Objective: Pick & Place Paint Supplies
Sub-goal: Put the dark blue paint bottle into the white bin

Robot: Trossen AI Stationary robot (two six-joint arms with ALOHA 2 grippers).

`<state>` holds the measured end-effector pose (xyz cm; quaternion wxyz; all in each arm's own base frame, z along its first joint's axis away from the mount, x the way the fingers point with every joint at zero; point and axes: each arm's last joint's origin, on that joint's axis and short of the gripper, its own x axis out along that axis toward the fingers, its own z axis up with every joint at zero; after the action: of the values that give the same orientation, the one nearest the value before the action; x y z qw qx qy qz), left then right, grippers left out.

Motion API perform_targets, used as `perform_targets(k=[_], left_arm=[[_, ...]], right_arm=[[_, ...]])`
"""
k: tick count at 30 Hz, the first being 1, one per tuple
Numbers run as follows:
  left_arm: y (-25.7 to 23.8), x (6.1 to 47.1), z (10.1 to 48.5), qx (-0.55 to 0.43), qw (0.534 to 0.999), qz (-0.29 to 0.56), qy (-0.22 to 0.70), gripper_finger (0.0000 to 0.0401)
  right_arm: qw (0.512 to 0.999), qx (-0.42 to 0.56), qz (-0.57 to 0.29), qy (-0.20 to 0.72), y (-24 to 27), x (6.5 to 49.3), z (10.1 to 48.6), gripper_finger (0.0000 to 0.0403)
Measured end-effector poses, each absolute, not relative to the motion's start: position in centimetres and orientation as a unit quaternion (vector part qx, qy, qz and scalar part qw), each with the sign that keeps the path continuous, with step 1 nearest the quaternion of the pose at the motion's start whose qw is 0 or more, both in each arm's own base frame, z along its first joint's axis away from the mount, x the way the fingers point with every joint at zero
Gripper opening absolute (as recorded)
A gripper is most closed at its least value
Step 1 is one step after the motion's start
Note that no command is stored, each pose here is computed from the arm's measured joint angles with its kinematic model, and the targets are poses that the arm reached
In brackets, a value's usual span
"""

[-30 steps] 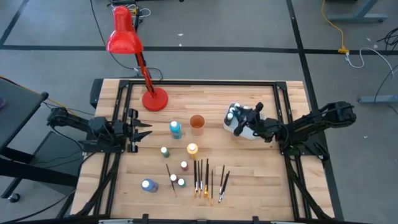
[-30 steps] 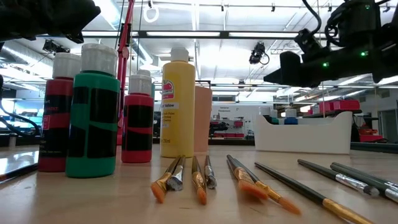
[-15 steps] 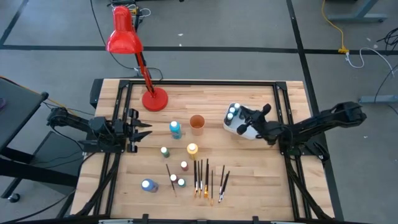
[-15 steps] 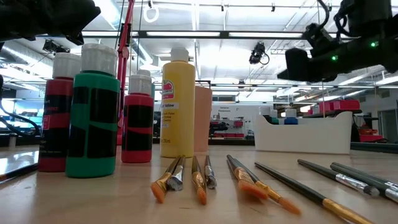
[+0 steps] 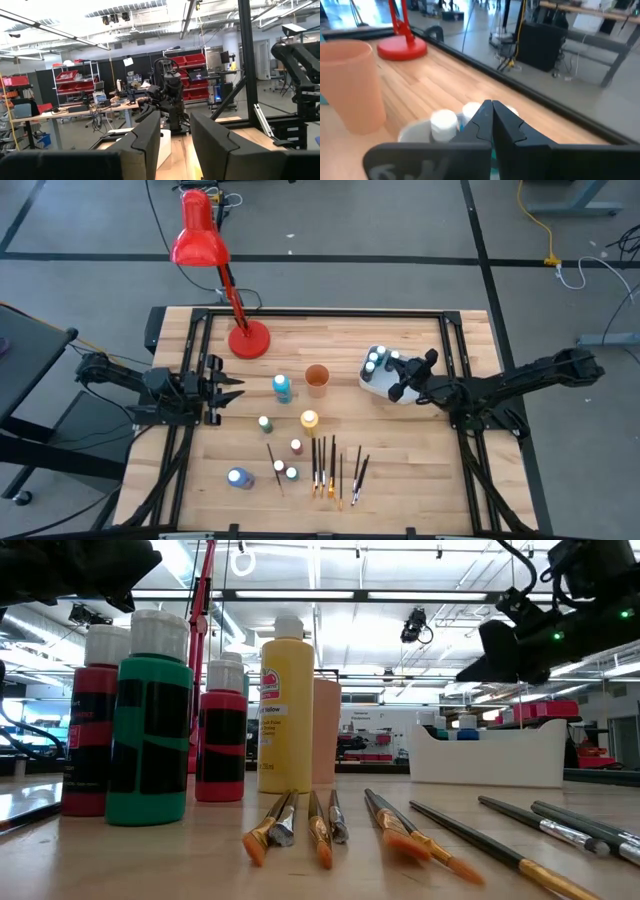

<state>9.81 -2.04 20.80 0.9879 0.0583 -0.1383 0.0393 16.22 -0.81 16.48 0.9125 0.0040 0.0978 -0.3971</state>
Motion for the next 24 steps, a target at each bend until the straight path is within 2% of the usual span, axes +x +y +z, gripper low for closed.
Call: perform_targets(k=[9,24], left_arm=[[-2.0,9.8,20.8,0.058,0.988,0.039,-0.138,0.0116],[-2.0,9.8,20.8,0.059,0.988,0.04,-0.139,0.0116]], right_arm=[[0.887,0.096,-0.414,0.18,-1.1,14.5,14.1,0.0],[0.843,0.212,-0.451,0.204,-3.5,14.1,13.0,0.0]])
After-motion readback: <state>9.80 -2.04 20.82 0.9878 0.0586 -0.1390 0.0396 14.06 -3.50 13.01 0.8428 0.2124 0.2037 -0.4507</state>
